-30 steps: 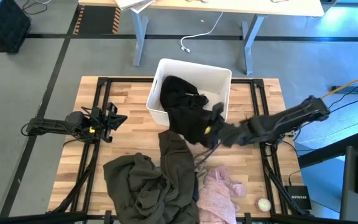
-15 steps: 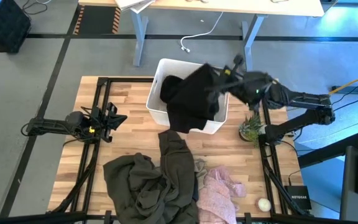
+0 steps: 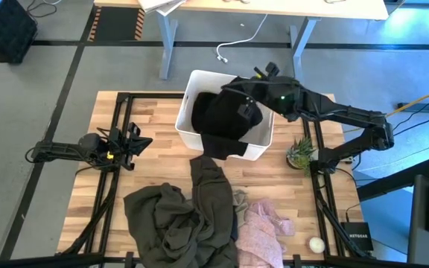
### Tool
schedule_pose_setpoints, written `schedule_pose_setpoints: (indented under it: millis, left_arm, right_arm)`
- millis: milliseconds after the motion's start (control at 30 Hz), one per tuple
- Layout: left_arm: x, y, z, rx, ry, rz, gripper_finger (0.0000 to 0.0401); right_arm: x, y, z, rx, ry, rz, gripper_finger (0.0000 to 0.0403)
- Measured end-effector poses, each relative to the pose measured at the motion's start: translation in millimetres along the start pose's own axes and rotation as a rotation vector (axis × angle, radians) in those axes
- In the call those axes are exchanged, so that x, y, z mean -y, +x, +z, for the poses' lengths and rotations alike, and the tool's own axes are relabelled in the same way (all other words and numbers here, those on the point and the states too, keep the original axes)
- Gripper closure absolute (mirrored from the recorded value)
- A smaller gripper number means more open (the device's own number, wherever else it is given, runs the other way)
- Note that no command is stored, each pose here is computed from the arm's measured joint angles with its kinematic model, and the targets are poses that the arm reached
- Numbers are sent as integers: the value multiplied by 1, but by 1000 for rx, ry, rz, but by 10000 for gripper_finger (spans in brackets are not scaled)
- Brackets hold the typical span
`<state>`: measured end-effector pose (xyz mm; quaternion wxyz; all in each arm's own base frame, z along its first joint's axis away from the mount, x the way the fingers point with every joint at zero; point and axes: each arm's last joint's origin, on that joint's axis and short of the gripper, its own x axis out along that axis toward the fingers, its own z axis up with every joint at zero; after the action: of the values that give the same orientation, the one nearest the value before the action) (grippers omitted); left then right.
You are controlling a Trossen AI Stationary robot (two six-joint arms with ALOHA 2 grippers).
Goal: Sort clothes
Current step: Put the black pants into the white bin
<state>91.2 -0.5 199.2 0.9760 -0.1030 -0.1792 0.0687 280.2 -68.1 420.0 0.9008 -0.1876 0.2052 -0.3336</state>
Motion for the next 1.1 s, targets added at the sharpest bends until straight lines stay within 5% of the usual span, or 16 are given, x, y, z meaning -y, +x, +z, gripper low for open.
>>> schedule_pose_setpoints:
  millis: [467, 967, 1100]
  left_arm:
    - [0, 0, -1, -14, -5, 3, 397]
    - [0, 0, -2, -23, -31, 4, 397]
    - [0, 0, -2, -24, -31, 4, 397]
  right_arm:
    - [1, -31, 21, -24, 11, 49, 169]
    - [11, -51, 24, -150, -25, 92, 150]
    - [5, -52, 22, -160, 1, 198, 150]
